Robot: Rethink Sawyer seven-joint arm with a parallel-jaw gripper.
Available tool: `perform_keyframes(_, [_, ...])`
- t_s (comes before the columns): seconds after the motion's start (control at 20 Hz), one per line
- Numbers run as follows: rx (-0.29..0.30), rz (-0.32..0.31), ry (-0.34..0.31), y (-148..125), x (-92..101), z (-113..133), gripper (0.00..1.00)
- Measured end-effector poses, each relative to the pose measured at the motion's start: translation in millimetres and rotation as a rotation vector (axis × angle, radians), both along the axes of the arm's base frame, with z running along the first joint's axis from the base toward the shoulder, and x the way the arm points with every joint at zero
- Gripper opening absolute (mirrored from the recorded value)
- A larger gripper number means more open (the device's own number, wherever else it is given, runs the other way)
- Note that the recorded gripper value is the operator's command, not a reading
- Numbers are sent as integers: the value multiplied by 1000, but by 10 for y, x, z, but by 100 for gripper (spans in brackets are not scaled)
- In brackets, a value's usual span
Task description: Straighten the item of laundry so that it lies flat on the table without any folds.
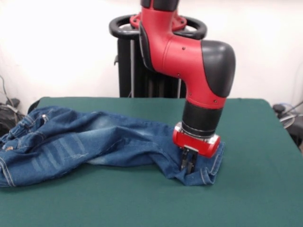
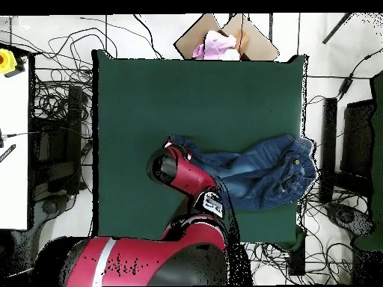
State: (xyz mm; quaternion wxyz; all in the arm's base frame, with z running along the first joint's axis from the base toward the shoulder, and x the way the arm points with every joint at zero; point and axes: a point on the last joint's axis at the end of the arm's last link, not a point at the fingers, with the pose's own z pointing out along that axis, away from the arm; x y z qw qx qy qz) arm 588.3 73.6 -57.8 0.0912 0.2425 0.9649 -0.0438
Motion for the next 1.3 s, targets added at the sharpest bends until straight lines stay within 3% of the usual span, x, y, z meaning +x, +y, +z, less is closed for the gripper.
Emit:
perform_keyframes(0.75, [104,-37,-21,122,207,17,0])
perform_keyframes(0.95, [106,-37,-26,165,235,22,0])
perform_keyframes(1.3, [115,-30,-44,482,344,18,0])
